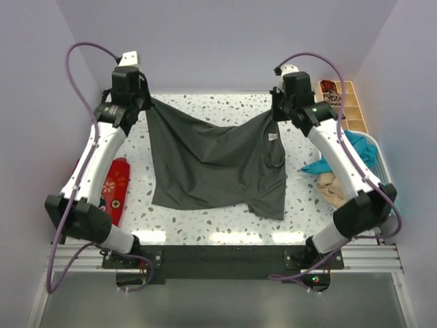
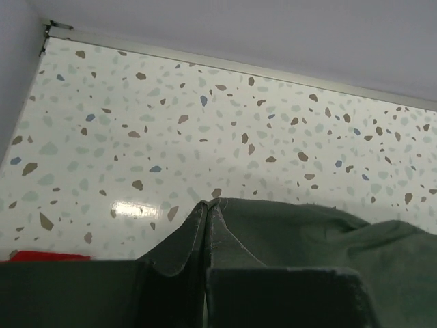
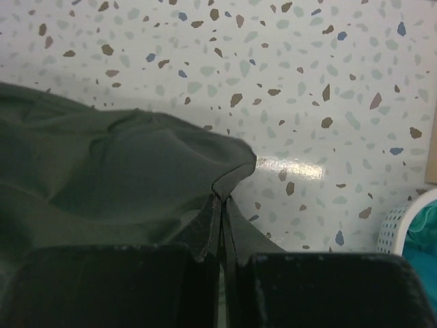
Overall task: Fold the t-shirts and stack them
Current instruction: Flatten out the tshirt
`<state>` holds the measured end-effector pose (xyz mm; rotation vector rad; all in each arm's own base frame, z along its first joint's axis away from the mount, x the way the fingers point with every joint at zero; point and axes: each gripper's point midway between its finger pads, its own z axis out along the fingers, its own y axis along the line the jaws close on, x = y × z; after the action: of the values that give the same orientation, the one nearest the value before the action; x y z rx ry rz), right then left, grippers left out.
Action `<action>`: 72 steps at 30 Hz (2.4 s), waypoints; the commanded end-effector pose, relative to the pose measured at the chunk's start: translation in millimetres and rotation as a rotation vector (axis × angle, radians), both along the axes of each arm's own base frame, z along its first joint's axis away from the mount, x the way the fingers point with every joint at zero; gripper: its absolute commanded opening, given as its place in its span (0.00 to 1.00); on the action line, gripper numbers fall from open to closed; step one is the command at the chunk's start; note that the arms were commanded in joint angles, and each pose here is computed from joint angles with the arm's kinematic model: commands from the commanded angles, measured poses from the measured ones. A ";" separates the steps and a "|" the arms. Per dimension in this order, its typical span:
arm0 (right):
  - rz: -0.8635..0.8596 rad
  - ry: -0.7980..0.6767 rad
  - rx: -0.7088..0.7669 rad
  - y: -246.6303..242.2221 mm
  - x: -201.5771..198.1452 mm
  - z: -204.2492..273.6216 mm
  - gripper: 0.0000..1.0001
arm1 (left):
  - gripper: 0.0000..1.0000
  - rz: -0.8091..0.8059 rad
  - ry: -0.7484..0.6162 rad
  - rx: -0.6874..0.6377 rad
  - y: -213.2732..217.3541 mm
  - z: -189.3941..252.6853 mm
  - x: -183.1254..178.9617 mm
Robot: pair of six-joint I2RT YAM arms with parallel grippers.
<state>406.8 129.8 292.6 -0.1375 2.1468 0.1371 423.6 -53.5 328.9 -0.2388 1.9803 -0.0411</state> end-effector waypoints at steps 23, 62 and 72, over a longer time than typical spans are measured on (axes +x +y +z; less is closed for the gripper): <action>-0.163 0.449 0.079 -29.8 52.0 -199.8 0.00 | 0.00 0.149 0.380 -0.174 67.8 -285.2 115.2; -0.102 0.333 0.501 -3.1 176.4 -235.2 0.51 | 0.00 0.058 0.319 -0.248 48.2 -263.4 122.3; -0.057 0.389 0.546 8.2 168.4 -245.0 0.41 | 0.00 0.053 0.344 -0.244 48.5 -271.6 120.4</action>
<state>570.7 128.2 36.2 0.3153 2.4313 0.6881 530.8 -6.2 33.1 -0.4942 2.3812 -0.1943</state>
